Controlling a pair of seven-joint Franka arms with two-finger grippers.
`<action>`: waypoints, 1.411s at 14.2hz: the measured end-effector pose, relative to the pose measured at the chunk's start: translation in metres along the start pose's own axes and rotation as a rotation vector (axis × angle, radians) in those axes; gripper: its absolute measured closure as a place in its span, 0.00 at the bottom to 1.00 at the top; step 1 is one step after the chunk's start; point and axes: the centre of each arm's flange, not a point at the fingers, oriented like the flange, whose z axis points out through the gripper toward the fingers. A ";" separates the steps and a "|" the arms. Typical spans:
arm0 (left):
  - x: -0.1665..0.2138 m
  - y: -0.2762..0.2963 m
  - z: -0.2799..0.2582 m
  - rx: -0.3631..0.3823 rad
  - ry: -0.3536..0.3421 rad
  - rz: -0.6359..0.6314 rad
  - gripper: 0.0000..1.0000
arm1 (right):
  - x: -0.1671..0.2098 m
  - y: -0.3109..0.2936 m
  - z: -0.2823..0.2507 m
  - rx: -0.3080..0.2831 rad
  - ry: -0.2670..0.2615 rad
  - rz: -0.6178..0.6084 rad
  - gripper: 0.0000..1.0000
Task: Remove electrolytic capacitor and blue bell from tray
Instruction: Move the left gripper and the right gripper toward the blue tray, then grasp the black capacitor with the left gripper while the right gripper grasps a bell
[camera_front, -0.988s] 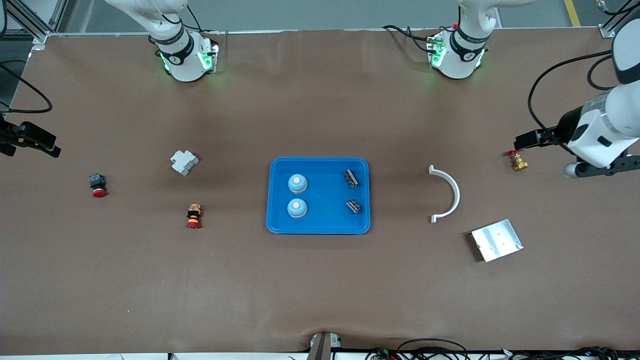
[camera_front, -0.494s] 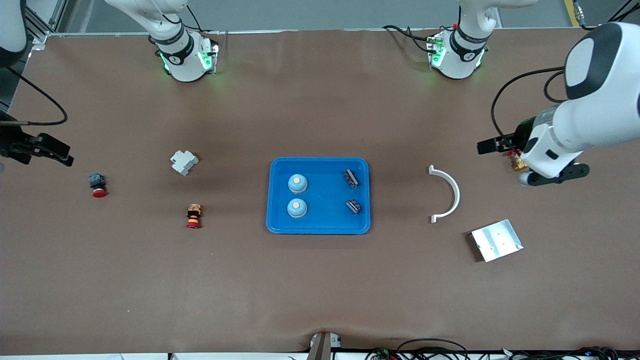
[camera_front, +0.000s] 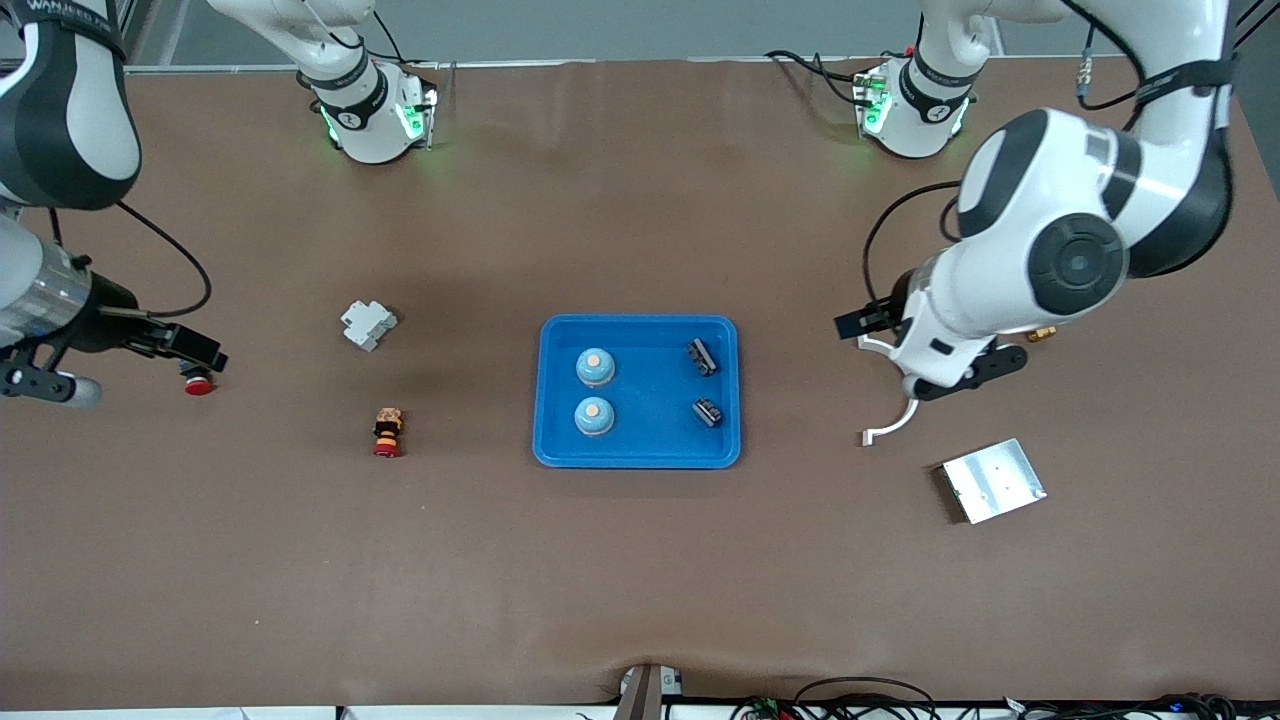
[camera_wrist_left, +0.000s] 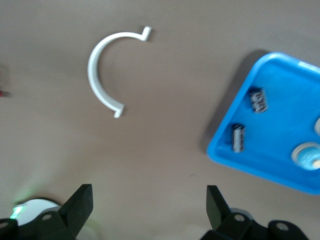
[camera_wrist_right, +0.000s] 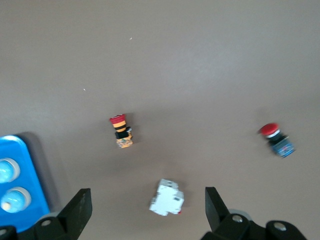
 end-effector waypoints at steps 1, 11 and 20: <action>0.001 0.010 0.007 -0.016 0.009 -0.030 0.00 | 0.002 -0.003 0.008 0.004 -0.011 0.037 0.00; 0.003 0.134 0.121 -0.179 0.115 -0.311 0.00 | -0.044 -0.208 0.136 -0.020 -0.020 0.414 0.00; 0.027 0.161 0.181 -0.239 0.118 -0.502 0.00 | -0.081 -0.298 0.208 -0.027 -0.012 0.587 0.00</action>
